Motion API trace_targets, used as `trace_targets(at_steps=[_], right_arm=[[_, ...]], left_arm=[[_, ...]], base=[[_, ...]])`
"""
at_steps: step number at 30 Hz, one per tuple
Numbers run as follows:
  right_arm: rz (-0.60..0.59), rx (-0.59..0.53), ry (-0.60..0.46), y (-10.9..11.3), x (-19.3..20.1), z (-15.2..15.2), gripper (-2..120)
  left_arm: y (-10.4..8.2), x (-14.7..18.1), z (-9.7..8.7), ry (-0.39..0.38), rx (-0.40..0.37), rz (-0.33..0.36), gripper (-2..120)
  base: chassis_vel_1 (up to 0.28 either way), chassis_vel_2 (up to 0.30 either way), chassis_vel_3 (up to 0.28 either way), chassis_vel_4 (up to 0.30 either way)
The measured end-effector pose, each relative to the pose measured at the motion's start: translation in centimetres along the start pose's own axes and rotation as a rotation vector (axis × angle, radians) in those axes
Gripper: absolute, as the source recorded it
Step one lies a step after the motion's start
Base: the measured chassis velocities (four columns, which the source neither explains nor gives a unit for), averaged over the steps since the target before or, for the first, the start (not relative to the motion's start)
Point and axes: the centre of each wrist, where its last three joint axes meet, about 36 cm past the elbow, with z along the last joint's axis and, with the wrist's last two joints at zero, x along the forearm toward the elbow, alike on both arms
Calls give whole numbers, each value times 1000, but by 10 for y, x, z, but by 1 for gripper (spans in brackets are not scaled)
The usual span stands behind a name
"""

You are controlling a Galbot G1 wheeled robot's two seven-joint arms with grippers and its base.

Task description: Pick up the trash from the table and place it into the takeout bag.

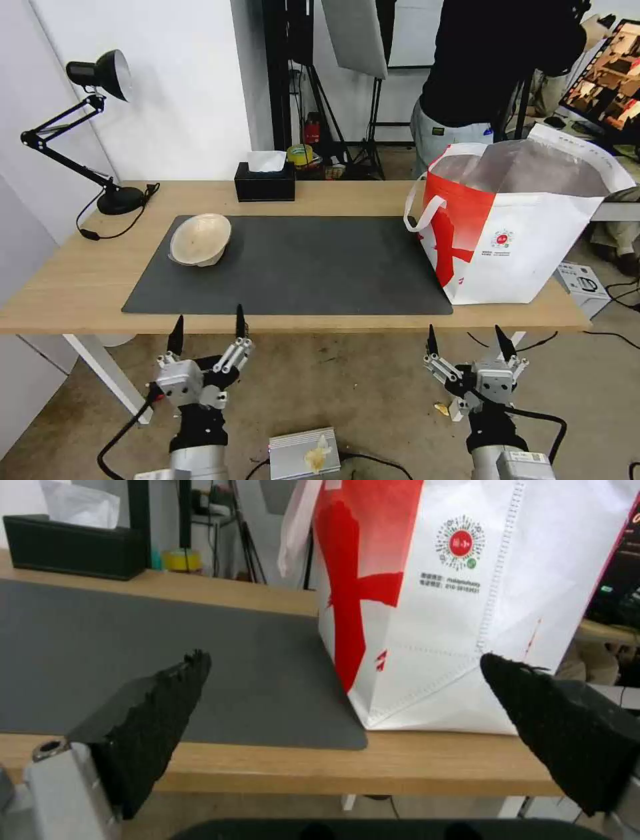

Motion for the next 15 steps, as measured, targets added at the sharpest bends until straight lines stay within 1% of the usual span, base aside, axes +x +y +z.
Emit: trace_targets(at_steps=[3,4,5,6,8,9,11,13,14,15], right_arm=[[0,0,0,0,0,0,100],[0,0,0,0,0,0,100],[0,0,0,0,0,0,100],[0,0,0,0,0,0,100],[0,0,0,0,0,0,100],[0,0,0,0,0,0,100],[0,0,0,0,0,0,100],[0,-1,-1,0,0,0,100],[0,-1,-1,0,0,0,100],[0,-1,-1,0,0,0,100]], left_arm=[[1,-4,-17,18,118,-56,100],[2,-4,-21,20,144,-68,100],[2,-4,-21,20,144,-68,100],[3,-5,-26,27,182,-86,100],[5,-6,-29,62,243,-120,100],[7,-7,-30,67,265,-131,100],[8,-9,-30,69,280,-137,100],[9,-12,-31,82,326,-145,100],[10,-17,-33,99,372,-152,100],[11,-19,-34,110,395,-158,100]], base=[[0,0,0,0],[0,0,0,0],[0,0,0,0],[0,0,0,0],[0,0,0,0],[0,0,0,0],[0,0,0,0],[0,0,0,0],[0,0,0,0],[0,0,0,0]])
